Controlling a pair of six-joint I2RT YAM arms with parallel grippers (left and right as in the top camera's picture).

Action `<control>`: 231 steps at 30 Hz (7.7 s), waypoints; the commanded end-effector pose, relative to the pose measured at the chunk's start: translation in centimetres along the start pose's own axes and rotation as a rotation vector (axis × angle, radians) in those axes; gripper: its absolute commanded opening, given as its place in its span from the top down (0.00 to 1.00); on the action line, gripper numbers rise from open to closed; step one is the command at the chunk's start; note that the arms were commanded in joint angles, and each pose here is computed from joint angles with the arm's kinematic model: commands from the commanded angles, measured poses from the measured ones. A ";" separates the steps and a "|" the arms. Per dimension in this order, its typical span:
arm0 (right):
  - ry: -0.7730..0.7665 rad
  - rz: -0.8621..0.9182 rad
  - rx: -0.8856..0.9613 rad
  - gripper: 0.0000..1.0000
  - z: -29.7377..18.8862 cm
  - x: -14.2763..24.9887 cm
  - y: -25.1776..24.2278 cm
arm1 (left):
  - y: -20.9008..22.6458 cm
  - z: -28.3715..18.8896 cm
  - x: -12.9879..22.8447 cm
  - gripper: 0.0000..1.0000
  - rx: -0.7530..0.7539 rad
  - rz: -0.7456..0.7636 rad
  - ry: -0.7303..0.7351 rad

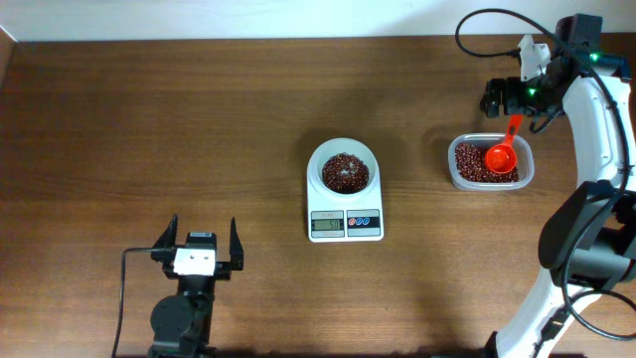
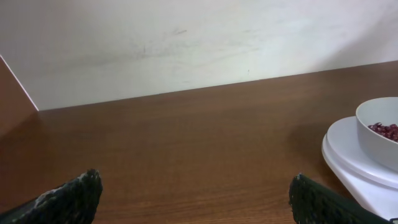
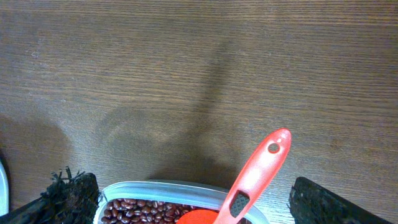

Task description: Scoop item into bowl and weigh 50g on scale

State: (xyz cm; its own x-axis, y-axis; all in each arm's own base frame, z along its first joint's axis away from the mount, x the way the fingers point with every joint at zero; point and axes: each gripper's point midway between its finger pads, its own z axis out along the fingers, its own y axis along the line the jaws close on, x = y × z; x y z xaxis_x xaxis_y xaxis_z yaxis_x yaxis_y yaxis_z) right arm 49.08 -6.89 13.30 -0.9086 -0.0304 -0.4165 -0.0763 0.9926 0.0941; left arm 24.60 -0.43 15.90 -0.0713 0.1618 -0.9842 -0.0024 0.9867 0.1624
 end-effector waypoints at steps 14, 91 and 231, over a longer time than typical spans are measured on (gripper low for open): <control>0.006 -0.007 -0.012 0.01 0.3 0.2 0.4 | -0.2 0.0 0.1 0.01 0.015 0.025 0.001; -0.758 -0.309 -0.012 0.01 -5.4 20.0 11.8 | -0.2 0.0 0.1 0.01 0.015 0.025 0.001; -1.057 -0.137 0.175 0.01 -11.3 21.1 8.8 | -0.2 0.0 0.1 0.01 0.015 0.025 0.001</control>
State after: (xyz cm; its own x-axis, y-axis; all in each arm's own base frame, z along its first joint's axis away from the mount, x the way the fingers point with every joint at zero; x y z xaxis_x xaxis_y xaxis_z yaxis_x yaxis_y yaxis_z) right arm 24.63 0.01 15.87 -0.0695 -0.1232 -0.9900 -0.0229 0.9923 -0.1218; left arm 24.60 -0.61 15.88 -0.0707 0.1710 -0.9827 0.0086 0.9853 0.1708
